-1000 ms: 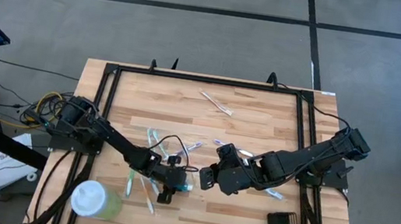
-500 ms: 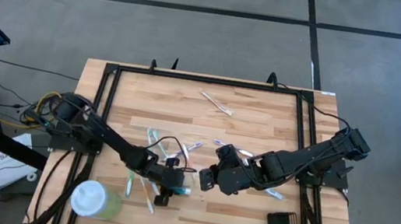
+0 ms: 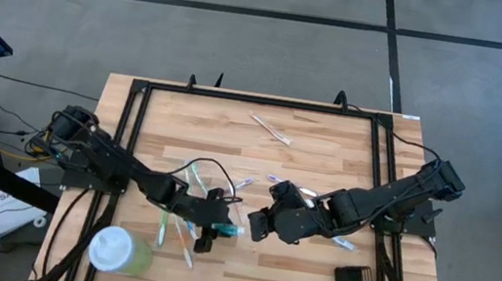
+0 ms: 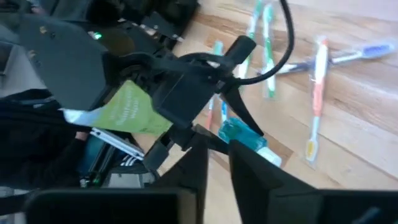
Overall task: Pick & Place toothbrushing station
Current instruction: Put the blue mouthwash bottle into the black organizer
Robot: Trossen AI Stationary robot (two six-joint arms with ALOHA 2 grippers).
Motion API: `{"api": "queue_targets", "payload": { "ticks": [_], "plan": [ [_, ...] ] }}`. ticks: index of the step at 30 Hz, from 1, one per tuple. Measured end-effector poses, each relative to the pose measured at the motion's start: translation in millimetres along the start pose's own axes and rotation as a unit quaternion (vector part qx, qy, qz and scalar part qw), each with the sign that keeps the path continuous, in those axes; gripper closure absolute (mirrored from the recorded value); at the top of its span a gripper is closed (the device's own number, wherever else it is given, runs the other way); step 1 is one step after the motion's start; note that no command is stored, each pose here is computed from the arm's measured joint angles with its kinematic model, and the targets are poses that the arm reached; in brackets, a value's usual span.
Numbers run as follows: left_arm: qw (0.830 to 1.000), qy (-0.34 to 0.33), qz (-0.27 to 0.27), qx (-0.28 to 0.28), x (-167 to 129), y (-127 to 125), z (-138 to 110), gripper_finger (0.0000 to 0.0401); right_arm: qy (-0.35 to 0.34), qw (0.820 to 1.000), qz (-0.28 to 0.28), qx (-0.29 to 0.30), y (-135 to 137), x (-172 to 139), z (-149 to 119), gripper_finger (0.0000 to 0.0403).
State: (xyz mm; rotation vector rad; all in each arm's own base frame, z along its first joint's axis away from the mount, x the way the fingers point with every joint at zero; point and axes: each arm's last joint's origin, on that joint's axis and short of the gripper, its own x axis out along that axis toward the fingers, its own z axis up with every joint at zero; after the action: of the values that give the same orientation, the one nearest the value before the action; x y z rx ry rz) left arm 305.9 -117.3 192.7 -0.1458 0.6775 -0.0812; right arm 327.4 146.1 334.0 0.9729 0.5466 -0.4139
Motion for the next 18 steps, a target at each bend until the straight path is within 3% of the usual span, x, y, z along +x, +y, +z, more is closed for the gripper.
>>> {"api": "queue_targets", "payload": {
  "ticks": [3,11,18],
  "plan": [
    [1.0,-0.012,-0.002,-0.006,-9,0,5,0.0249,-0.005,1.0,0.013,0.012,2,-5,5,0.0294],
    [0.997,-0.075,0.02,-0.026,-38,2,24,0.0248,0.014,0.993,0.03,0.117,2,-16,16,0.0178],
    [0.991,-0.123,0.053,-0.024,-63,5,36,0.0249,0.053,0.984,0.036,0.166,3,-15,18,0.0148]
  ]
}}
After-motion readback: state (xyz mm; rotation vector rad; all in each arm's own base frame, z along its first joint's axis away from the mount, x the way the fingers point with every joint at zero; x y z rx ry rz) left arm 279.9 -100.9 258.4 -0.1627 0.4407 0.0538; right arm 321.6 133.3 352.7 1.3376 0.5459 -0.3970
